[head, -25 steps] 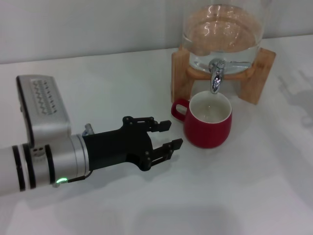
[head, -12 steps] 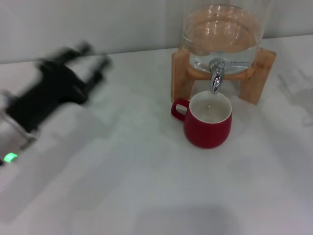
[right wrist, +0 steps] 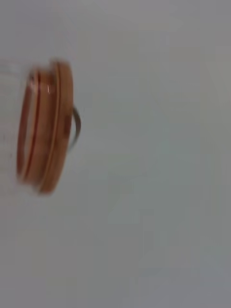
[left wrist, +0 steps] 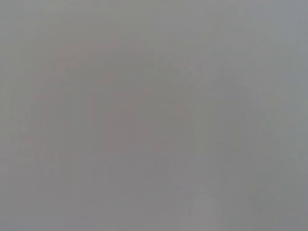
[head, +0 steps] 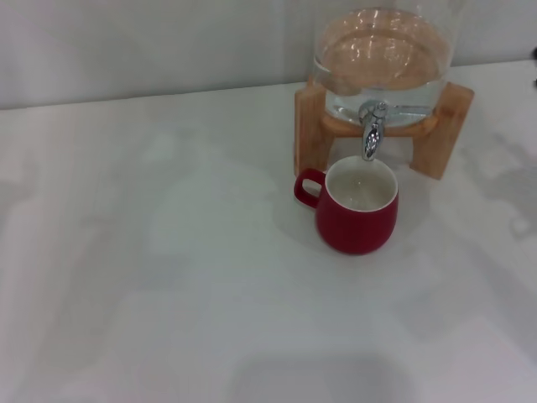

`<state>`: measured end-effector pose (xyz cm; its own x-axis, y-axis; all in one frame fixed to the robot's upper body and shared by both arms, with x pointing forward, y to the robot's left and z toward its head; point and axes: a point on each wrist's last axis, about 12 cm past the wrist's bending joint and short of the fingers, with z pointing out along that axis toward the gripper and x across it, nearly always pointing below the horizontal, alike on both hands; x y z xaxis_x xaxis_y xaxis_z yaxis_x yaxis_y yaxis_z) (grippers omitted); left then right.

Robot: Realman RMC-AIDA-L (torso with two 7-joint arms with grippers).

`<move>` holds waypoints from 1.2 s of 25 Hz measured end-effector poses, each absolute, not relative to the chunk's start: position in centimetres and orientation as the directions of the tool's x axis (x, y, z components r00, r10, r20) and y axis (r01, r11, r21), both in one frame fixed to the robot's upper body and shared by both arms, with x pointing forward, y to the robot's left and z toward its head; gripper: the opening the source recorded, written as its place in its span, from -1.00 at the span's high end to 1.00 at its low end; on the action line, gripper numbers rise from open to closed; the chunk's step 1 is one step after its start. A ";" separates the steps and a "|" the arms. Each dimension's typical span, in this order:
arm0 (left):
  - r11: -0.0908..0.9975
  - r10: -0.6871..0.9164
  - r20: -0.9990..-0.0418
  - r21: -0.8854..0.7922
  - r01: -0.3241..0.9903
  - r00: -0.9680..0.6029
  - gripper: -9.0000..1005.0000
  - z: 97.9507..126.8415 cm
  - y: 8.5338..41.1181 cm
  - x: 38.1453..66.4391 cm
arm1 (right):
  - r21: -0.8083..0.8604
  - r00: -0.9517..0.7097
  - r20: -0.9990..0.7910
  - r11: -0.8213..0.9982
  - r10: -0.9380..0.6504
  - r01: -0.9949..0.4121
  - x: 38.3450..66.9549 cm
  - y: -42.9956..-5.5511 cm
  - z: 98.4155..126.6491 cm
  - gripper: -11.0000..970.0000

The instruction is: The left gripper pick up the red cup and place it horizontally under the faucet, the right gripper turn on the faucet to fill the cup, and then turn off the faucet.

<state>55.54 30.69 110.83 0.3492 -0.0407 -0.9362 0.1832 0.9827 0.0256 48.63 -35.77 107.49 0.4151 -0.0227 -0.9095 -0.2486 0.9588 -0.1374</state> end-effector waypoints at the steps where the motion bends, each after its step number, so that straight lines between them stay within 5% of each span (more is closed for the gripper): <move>1: 0.987 -0.043 -0.935 0.015 0.163 0.351 -0.04 110.9 31.2 55.5 | -0.144 0.410 -0.912 0.950 -0.019 -0.277 48.4 -35.5 107.4 -0.24; 9: 0.990 -0.043 -0.930 0.010 0.143 0.365 -0.12 111.4 31.6 56.2 | -0.160 0.351 -0.937 0.886 0.003 -0.435 48.5 -33.2 106.5 -0.24; 17: 0.988 -0.044 -0.924 0.016 0.154 0.379 -0.73 111.8 31.3 56.4 | -0.167 0.299 -0.954 0.853 -0.013 -0.494 50.4 -31.5 106.3 -0.24; 30: 0.988 -0.042 -0.923 0.019 0.154 0.383 -0.73 111.9 31.4 56.4 | -0.187 0.259 -0.965 0.815 -0.047 -0.548 51.4 -30.4 106.0 -0.24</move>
<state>56.43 31.38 111.91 0.3831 -0.0415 -0.9228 0.1538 0.9879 0.0194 51.37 -30.42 105.99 0.2592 -0.0475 -0.9647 -0.5482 0.8151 -0.1874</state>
